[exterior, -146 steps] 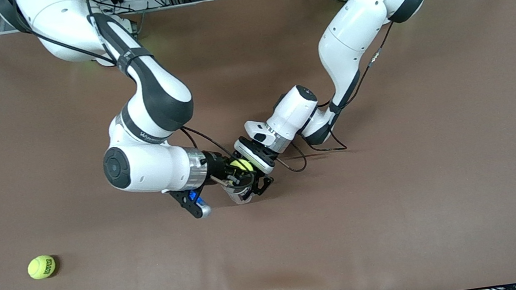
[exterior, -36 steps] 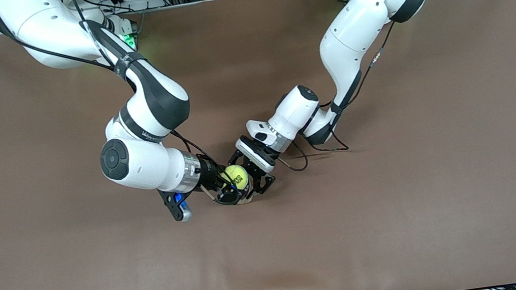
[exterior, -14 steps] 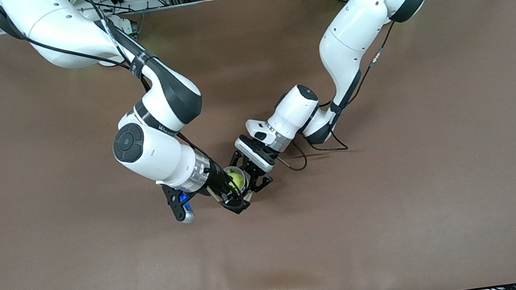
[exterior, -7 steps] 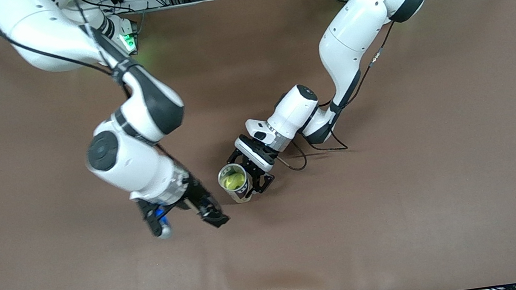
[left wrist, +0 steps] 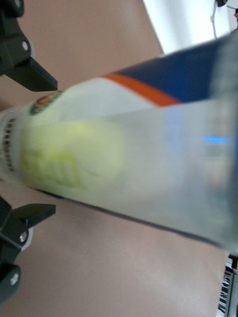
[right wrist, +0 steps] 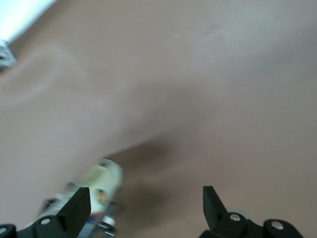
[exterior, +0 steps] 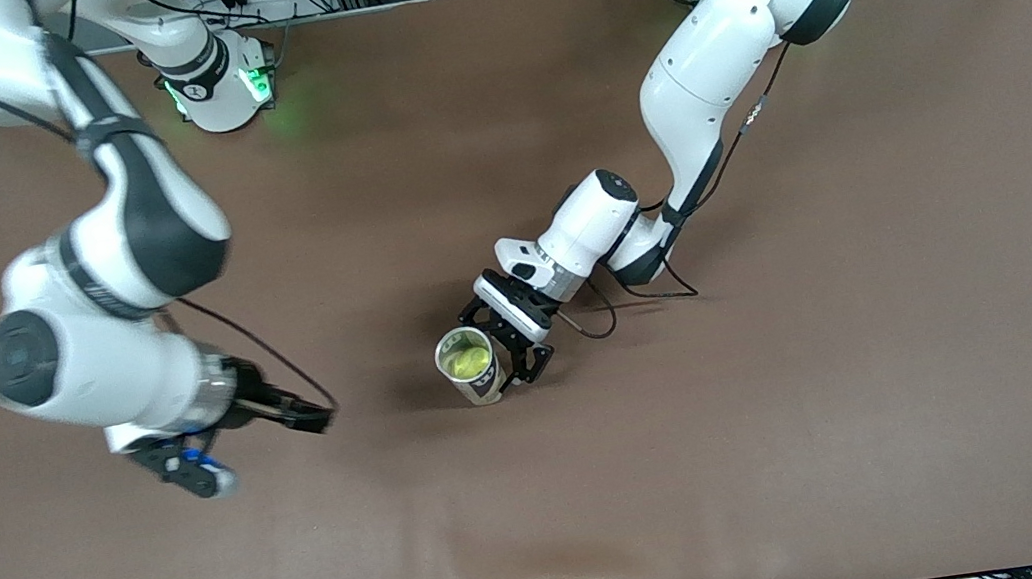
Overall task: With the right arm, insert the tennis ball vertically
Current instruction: 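Open the right gripper and withdraw it from the tube, then release the tube with the left gripper and retract it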
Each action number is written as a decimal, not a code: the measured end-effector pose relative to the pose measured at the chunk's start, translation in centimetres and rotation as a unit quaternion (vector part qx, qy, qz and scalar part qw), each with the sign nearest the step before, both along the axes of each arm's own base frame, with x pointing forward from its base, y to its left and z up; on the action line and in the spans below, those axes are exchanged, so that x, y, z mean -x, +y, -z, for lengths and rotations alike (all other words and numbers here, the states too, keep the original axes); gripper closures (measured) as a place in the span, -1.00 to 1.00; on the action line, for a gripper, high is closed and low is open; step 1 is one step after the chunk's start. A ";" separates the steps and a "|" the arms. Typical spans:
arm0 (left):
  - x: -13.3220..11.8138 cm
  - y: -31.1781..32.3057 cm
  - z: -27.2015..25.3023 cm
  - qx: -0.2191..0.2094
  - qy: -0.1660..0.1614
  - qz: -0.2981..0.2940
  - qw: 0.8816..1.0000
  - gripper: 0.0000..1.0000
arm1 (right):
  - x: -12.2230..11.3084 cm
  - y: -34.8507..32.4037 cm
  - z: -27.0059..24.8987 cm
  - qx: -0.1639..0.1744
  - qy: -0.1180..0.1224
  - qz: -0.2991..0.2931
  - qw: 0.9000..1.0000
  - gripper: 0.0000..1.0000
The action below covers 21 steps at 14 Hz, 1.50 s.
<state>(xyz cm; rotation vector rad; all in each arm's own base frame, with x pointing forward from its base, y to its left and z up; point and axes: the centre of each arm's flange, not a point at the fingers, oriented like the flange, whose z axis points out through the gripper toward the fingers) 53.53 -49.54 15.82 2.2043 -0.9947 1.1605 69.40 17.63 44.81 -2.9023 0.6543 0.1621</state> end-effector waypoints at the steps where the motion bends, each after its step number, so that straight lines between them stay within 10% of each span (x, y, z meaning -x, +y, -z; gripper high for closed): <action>1: 0.1 0.6 0.6 -0.005 0.006 -0.002 1.000 -1.00 | 0.3 -2.4 -0.9 0.004 0.009 -0.026 1.000 -1.00; 11: -0.1 7.7 3.1 -0.064 0.067 -0.020 0.995 -1.00 | 11.3 -19.2 -12.0 0.054 0.004 -0.184 0.982 -1.00; 21: -15.5 22.8 -7.6 -0.171 0.186 -0.117 0.960 -1.00 | 16.9 -23.7 -17.8 0.054 0.014 -0.205 0.977 -1.00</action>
